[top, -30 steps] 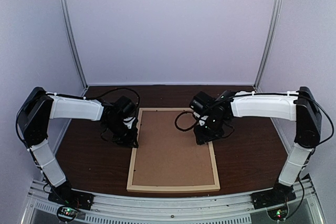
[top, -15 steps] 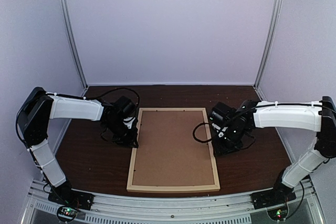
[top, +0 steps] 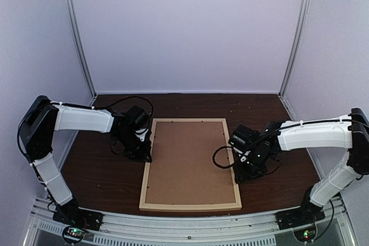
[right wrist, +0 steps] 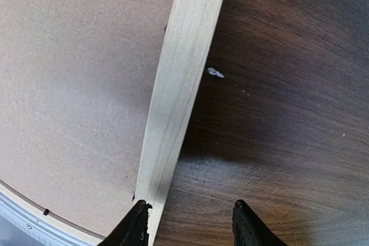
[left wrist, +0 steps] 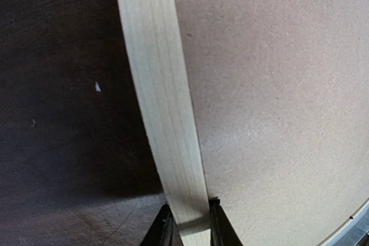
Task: Put the photo into the frame
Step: Press the fastener onto the backboard.
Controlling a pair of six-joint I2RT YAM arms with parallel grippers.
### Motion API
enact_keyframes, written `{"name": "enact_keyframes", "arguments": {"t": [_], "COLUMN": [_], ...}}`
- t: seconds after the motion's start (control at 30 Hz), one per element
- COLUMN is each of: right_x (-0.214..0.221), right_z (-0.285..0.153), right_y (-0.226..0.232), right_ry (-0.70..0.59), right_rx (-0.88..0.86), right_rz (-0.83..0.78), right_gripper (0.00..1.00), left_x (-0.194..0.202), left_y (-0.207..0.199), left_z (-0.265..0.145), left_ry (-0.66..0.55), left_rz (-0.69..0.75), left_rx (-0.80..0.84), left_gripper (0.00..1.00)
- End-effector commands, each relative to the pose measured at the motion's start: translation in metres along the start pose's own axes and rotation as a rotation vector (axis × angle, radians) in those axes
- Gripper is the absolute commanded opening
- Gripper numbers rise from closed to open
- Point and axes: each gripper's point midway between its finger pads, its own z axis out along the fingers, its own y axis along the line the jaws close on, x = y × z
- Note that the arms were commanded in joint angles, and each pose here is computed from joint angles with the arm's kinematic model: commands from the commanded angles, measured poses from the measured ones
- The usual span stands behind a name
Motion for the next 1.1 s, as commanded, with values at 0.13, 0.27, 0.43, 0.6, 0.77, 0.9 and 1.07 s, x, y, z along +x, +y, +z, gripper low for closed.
{"name": "enact_keyframes", "arguments": {"t": [0.13, 0.27, 0.43, 0.6, 0.77, 0.9, 1.07], "right_x": [-0.002, -0.001, 0.006, 0.011, 0.013, 0.012, 0.01], "right_z": [0.014, 0.015, 0.017, 0.016, 0.016, 0.016, 0.02], "right_y": [0.007, 0.007, 0.006, 0.005, 0.01, 0.016, 0.025], "right_ry": [0.029, 0.036, 0.055, 0.061, 0.063, 0.058, 0.055], "right_rx": [0.028, 0.035, 0.061, 0.078, 0.083, 0.078, 0.066], "right_rz": [-0.024, -0.028, -0.044, -0.053, -0.068, -0.074, -0.081], "right_gripper": [0.51, 0.52, 0.53, 0.54, 0.55, 0.56, 0.56], "left_x": [0.015, 0.016, 0.016, 0.016, 0.017, 0.017, 0.017], "left_y": [0.002, 0.002, 0.002, 0.002, 0.003, 0.003, 0.003], "left_z": [0.015, 0.016, 0.017, 0.017, 0.016, 0.016, 0.017], "left_ry": [0.057, 0.061, 0.064, 0.066, 0.064, 0.064, 0.066], "left_rz": [0.046, 0.046, 0.046, 0.045, 0.044, 0.044, 0.044], "left_rx": [-0.014, -0.013, -0.013, -0.012, -0.014, -0.013, -0.015], "left_gripper": [0.17, 0.17, 0.17, 0.17, 0.17, 0.17, 0.17]}}
